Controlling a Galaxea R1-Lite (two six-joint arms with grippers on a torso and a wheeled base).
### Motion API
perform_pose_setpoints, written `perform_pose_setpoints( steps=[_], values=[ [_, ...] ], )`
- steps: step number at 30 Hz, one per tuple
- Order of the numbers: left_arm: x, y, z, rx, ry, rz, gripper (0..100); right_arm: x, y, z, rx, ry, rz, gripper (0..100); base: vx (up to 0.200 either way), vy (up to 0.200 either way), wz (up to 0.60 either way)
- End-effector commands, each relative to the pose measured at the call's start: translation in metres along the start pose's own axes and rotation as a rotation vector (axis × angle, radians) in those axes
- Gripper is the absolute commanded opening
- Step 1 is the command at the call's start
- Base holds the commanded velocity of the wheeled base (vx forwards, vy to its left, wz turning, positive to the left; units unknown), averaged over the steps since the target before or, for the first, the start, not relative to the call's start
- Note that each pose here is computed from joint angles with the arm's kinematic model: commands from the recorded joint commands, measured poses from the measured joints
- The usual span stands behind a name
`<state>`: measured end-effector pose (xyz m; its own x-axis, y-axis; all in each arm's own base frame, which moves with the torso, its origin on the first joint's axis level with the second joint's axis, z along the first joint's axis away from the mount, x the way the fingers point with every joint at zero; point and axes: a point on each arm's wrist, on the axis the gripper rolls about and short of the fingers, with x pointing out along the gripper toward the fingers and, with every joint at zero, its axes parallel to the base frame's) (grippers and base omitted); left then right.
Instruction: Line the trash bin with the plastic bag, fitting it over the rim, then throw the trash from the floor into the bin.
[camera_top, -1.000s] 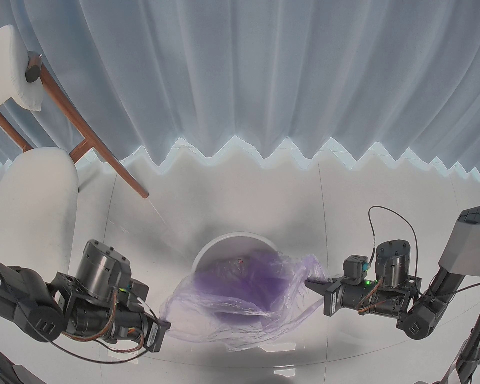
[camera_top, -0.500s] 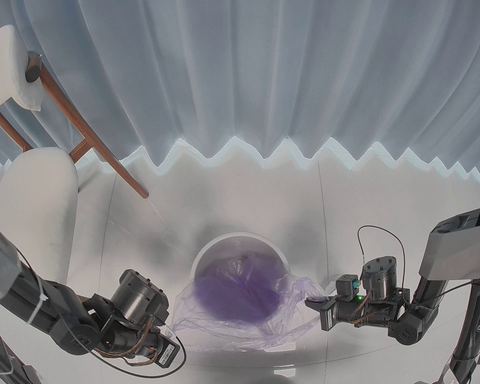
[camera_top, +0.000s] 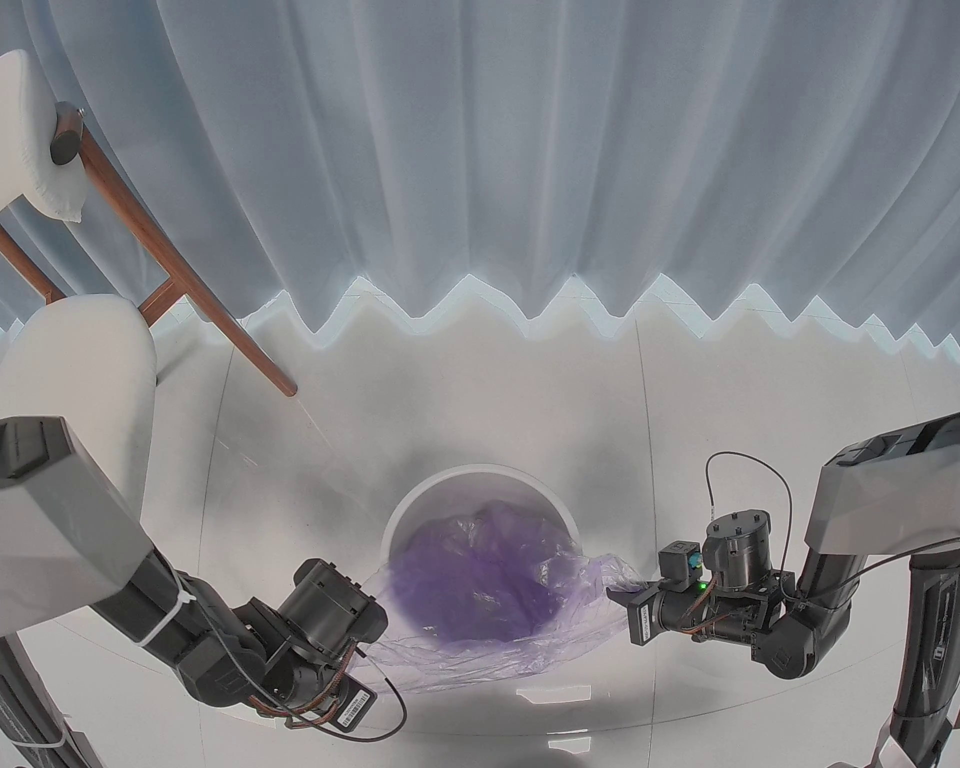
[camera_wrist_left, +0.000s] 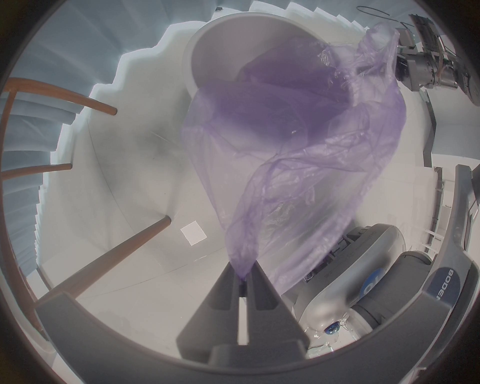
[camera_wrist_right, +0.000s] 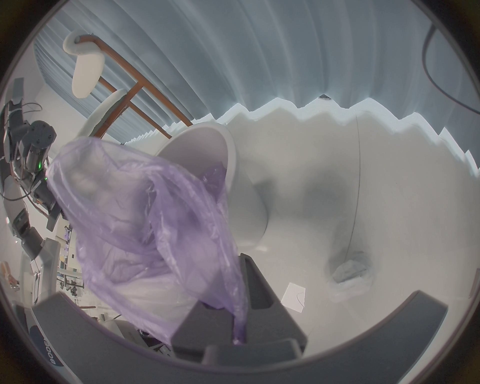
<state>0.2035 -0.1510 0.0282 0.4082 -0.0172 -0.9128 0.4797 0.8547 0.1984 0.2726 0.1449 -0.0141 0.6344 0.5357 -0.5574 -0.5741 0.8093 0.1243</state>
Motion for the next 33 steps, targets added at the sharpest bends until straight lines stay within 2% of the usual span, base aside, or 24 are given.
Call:
perform_pose_setpoints(
  steps=[1, 3, 7, 10, 11, 15, 17, 20, 21, 26, 27, 28, 29, 33],
  values=[
    [0.007, -0.004, 0.005, 0.0, 0.0, -0.002, 0, 0.007, -0.002, 0.003, -0.002, -0.02, -0.002, 0, 0.0, 0.0, 0.0],
    [0.006, -0.008, 0.012, -0.012, -0.06, -0.012, 0, 0.008, -0.002, 0.008, -0.009, -0.056, -0.001, 0, 0.0, 0.0, 0.0],
    [0.002, -0.014, 0.017, -0.029, -0.128, -0.03, 0, 0.007, -0.002, 0.007, -0.016, -0.062, 0.002, 0, 0.0, 0.0, 0.0],
    [-0.018, -0.012, 0.014, -0.026, -0.18, -0.04, 0, 0.001, 0.0, 0.005, -0.033, -0.053, 0.007, 0, 0.0, 0.0, 0.0],
    [-0.025, -0.011, 0.01, -0.024, -0.193, -0.045, 100, -0.001, 0.001, 0.004, -0.038, -0.053, 0.008, 0, 0.0, 0.0, 0.0],
    [-0.035, -0.016, -0.003, -0.005, -0.21, -0.061, 100, -0.004, 0.001, 0.002, -0.044, -0.065, 0.022, 0, 0.0, 0.0, 0.0],
    [-0.047, -0.01, -0.027, 0.01, -0.202, -0.063, 100, -0.005, 0.002, 0.001, -0.049, -0.06, 0.024, 0, 0.0, 0.0, 0.0],
    [-0.053, -0.007, -0.043, 0.021, -0.199, -0.065, 100, -0.006, 0.002, 0.002, -0.057, -0.063, 0.023, 0, 0.0, 0.0, 0.0],
    [-0.062, -0.006, -0.043, 0.019, -0.24, -0.073, 100, -0.007, 0.002, 0.001, -0.058, -0.06, 0.023, 0, 0.0, 0.0, 0.0],
    [-0.08, -0.004, -0.017, 0.012, -0.371, -0.079, 100, -0.01, 0.004, -0.001, -0.061, -0.055, 0.028, 0, 0.0, 0.0, 0.0],
    [-0.08, -0.004, -0.016, 0.011, -0.373, -0.079, 100, -0.01, 0.004, -0.001, -0.06, -0.054, 0.028, 0, 0.0, 0.0, 0.0],
    [-0.082, -0.007, 0.0, 0.004, -0.414, -0.088, 100, -0.01, 0.004, -0.001, -0.061, -0.052, 0.028, 0, 0.0, 0.0, 0.0],
    [-0.082, -0.007, 0.0, 0.004, -0.414, -0.088, 100, -0.01, 0.004, -0.001, -0.061, -0.052, 0.028, 0, 0.0, 0.0, 0.0],
    [-0.07, -0.017, 0.027, 0.013, -0.458, -0.093, 100, -0.009, 0.004, -0.001, -0.063, -0.054, 0.028, 0, 0.0, 0.0, 0.0]
  ],
)
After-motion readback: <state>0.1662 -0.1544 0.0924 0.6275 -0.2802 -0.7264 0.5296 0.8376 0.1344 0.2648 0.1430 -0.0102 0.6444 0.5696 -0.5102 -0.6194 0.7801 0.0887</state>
